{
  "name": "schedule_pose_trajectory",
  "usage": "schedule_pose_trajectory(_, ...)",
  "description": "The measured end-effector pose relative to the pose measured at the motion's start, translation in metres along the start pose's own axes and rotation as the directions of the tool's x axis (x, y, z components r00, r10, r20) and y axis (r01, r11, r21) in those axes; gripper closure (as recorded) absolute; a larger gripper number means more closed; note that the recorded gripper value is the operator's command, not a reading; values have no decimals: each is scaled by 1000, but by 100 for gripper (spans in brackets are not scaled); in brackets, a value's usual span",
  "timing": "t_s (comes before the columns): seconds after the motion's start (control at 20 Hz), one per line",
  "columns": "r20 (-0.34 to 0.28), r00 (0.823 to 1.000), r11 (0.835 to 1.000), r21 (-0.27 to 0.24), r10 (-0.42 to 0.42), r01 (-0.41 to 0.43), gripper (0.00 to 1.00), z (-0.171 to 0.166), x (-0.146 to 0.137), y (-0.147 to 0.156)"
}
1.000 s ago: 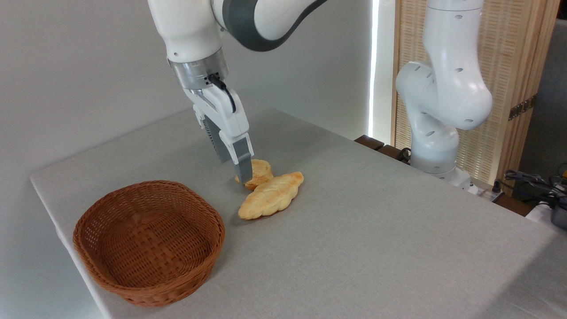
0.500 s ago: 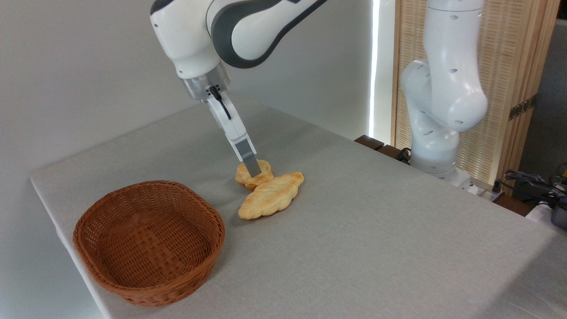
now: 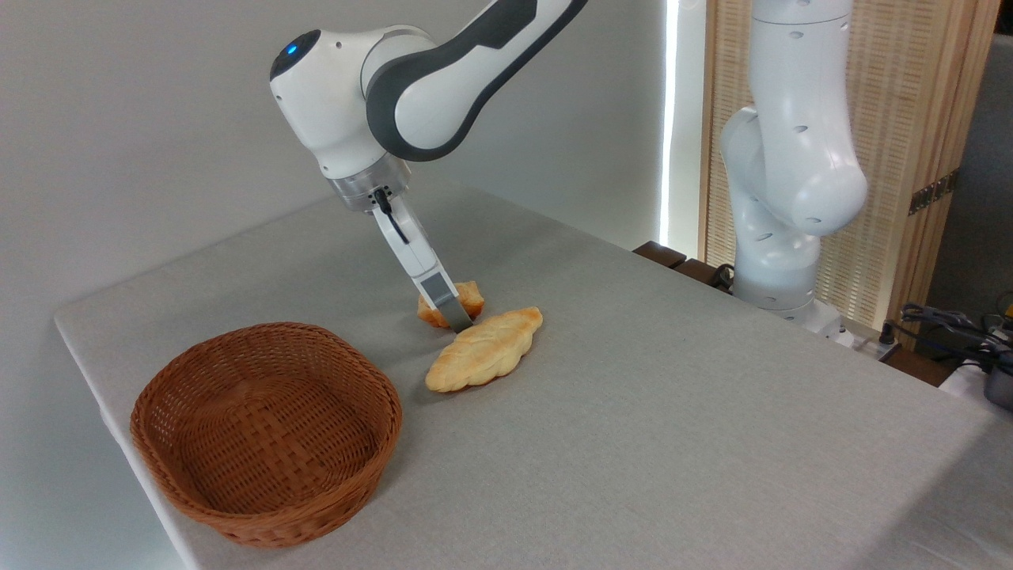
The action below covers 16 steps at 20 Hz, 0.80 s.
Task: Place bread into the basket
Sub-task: 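Close the gripper on the small round bun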
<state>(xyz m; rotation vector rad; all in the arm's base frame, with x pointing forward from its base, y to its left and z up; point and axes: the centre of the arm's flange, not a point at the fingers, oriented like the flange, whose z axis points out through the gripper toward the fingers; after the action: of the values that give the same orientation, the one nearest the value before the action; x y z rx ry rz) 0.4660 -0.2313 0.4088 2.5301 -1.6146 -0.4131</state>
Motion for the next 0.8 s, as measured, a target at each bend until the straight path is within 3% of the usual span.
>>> schedule_pose_trajectory(0.1,-2,1000,1000,1,0,0,44,-1,0,0)
schedule_pose_trajectory(0.15,-3,1000,1000,2,0,0,53,-1,0,0)
schedule_pose_trajectory(0.8,-6,1000,1000,3,-2,2,53,-3,0,-1)
